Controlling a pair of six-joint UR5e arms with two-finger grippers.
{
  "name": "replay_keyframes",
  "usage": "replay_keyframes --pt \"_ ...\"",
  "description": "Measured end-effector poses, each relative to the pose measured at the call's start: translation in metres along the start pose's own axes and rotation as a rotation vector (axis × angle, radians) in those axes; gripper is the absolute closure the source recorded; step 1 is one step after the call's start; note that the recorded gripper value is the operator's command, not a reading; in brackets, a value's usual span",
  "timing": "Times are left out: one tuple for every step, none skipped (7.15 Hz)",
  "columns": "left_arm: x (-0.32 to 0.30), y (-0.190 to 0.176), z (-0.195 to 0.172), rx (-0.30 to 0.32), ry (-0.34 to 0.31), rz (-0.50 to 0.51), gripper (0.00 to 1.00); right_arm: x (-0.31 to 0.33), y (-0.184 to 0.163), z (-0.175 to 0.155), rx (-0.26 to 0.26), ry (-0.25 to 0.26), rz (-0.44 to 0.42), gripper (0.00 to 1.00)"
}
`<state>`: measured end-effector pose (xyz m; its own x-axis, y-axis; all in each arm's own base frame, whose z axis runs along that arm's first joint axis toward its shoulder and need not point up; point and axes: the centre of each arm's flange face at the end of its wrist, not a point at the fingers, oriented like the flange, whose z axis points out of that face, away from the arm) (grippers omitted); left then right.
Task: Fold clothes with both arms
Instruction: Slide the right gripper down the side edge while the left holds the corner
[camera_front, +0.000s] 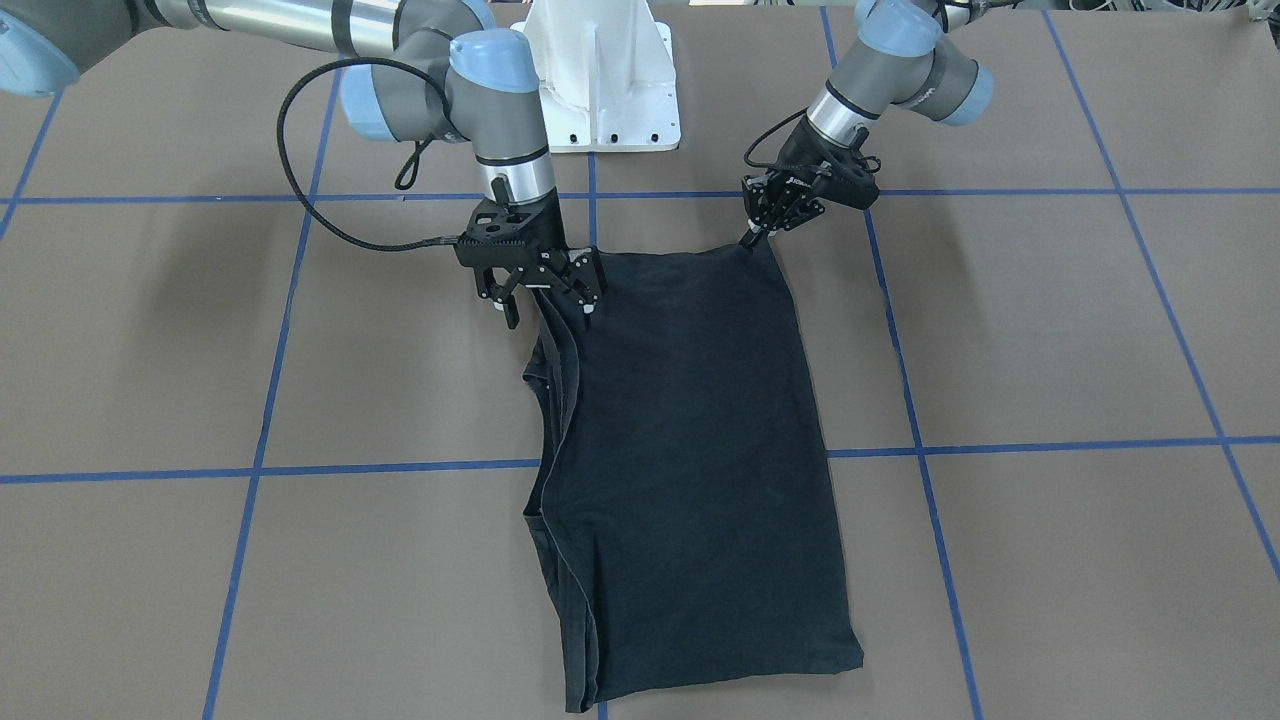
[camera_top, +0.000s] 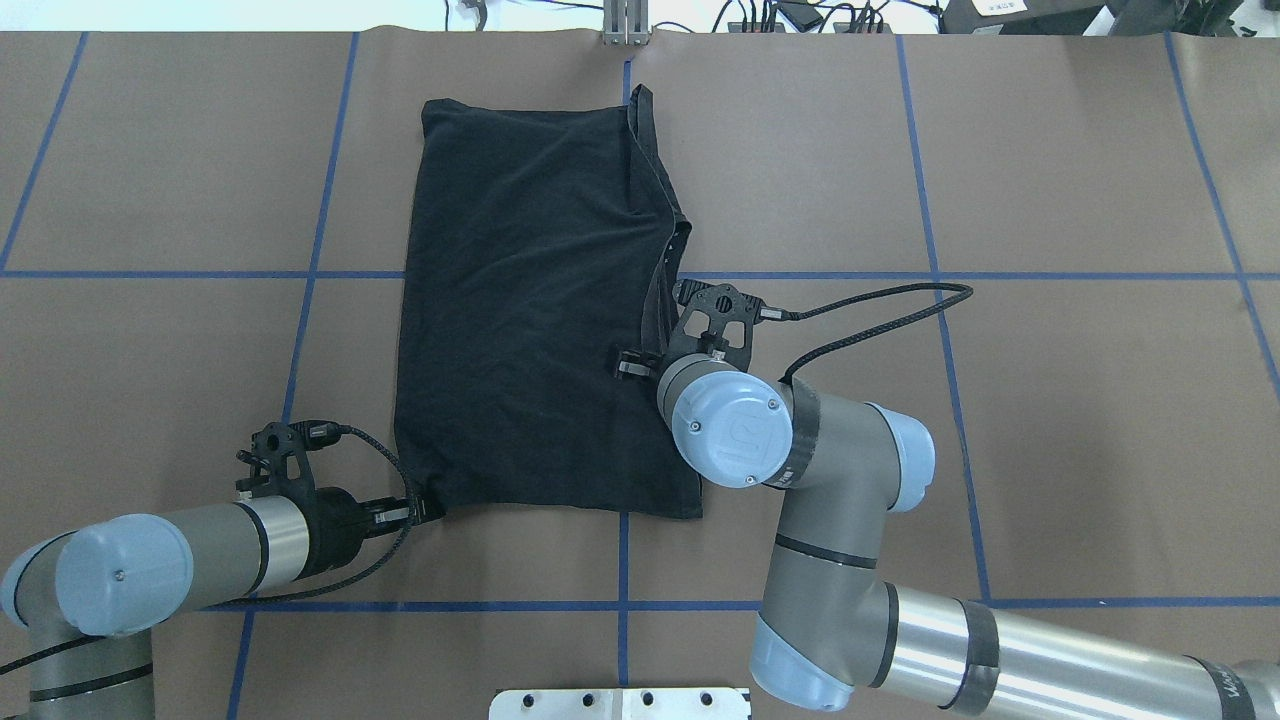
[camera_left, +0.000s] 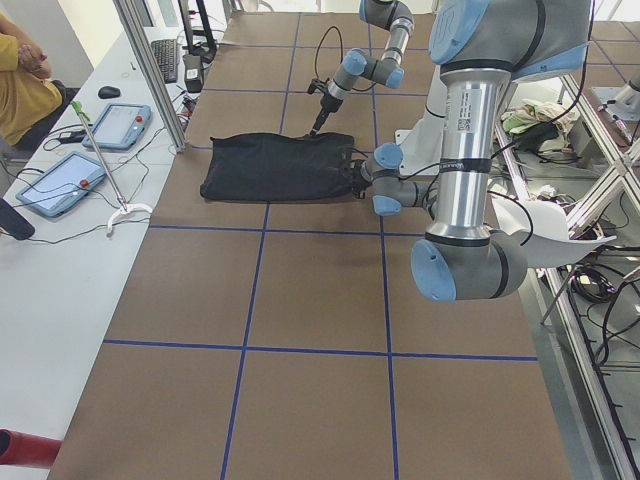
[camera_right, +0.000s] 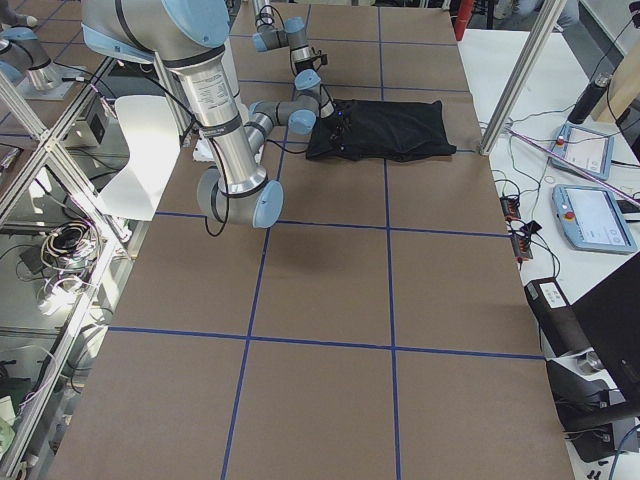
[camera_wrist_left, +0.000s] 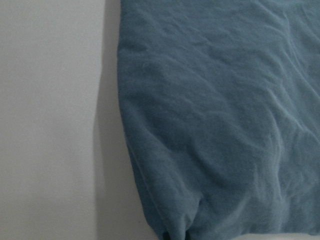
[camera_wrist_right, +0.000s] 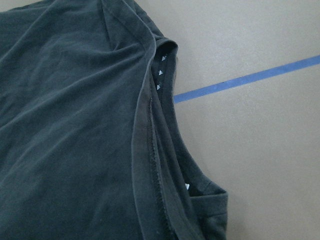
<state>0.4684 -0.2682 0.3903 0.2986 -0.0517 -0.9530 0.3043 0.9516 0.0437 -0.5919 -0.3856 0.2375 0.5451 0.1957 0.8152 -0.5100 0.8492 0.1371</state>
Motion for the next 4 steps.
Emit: replay_keyframes --pt "0.001 0.0 -0.001 0.0 0.002 0.0 1.0 -0.001 0.002 0.01 0.006 0.016 0.001 0.11" --pt "0.001 0.0 -0.001 0.0 0.002 0.0 1.0 0.001 0.004 0.017 0.008 0.03 0.0 0.15" --pt "0.001 0.0 -0.001 0.0 0.002 0.0 1.0 0.002 0.006 0.023 0.008 0.041 -0.003 0.2" --pt "0.001 0.0 -0.001 0.0 0.002 0.0 1.0 0.004 0.008 0.027 0.01 0.05 -0.006 0.28"
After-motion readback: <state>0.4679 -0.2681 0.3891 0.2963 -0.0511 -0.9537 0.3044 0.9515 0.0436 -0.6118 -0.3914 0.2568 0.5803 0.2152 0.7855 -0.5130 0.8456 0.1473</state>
